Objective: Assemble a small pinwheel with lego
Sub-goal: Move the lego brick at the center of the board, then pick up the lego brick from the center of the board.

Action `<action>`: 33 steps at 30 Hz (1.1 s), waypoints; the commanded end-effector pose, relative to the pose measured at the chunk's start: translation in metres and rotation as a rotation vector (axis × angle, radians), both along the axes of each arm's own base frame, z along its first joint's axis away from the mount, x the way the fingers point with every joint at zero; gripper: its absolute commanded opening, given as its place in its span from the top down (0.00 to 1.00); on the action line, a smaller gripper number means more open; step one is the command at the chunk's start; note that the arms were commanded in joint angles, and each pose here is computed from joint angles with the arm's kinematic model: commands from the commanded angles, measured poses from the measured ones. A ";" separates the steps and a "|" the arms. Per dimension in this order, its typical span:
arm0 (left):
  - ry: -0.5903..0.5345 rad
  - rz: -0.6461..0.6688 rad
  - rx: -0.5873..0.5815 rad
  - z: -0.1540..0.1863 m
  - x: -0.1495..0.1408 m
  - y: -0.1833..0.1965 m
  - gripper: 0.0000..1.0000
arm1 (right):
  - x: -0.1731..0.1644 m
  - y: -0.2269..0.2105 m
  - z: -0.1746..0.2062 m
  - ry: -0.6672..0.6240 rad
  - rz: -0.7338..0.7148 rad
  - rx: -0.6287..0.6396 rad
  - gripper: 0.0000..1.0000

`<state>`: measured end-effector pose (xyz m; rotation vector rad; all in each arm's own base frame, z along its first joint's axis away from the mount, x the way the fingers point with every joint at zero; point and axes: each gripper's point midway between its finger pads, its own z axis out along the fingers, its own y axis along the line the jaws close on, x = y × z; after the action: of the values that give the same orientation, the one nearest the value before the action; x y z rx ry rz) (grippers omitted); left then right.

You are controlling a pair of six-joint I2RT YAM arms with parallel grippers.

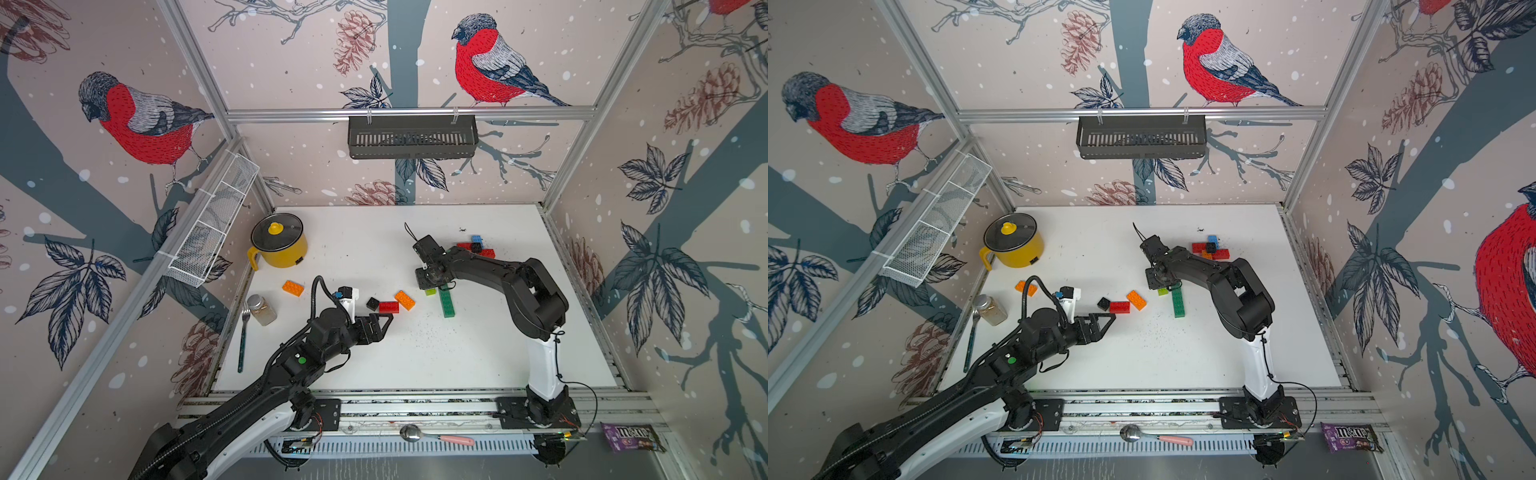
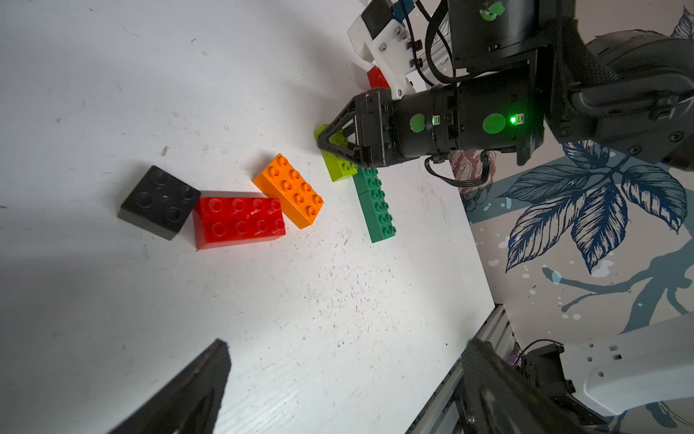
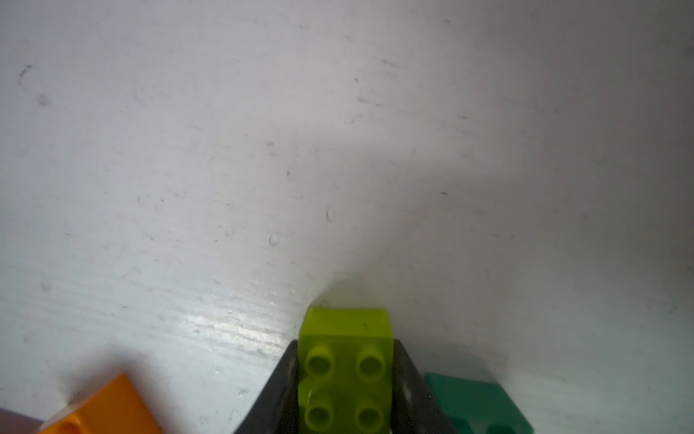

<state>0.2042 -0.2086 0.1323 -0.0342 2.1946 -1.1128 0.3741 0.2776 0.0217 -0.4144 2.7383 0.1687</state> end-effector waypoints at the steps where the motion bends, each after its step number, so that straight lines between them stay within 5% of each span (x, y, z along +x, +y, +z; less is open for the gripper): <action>1: -0.040 -0.030 -0.050 0.016 0.003 -0.010 0.03 | -0.001 -0.002 0.003 0.001 -0.031 0.014 0.54; 9: -0.035 -0.022 -0.046 0.011 0.004 -0.009 0.03 | -0.012 0.008 0.022 -0.024 -0.015 0.043 0.49; 33: -0.042 -0.013 -0.041 0.009 0.003 -0.006 0.03 | -0.014 0.007 0.011 -0.018 -0.025 -0.019 0.58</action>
<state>0.2023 -0.2118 0.1291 -0.0188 2.1951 -1.1354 0.3586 0.2861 0.0299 -0.4054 2.7315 0.1496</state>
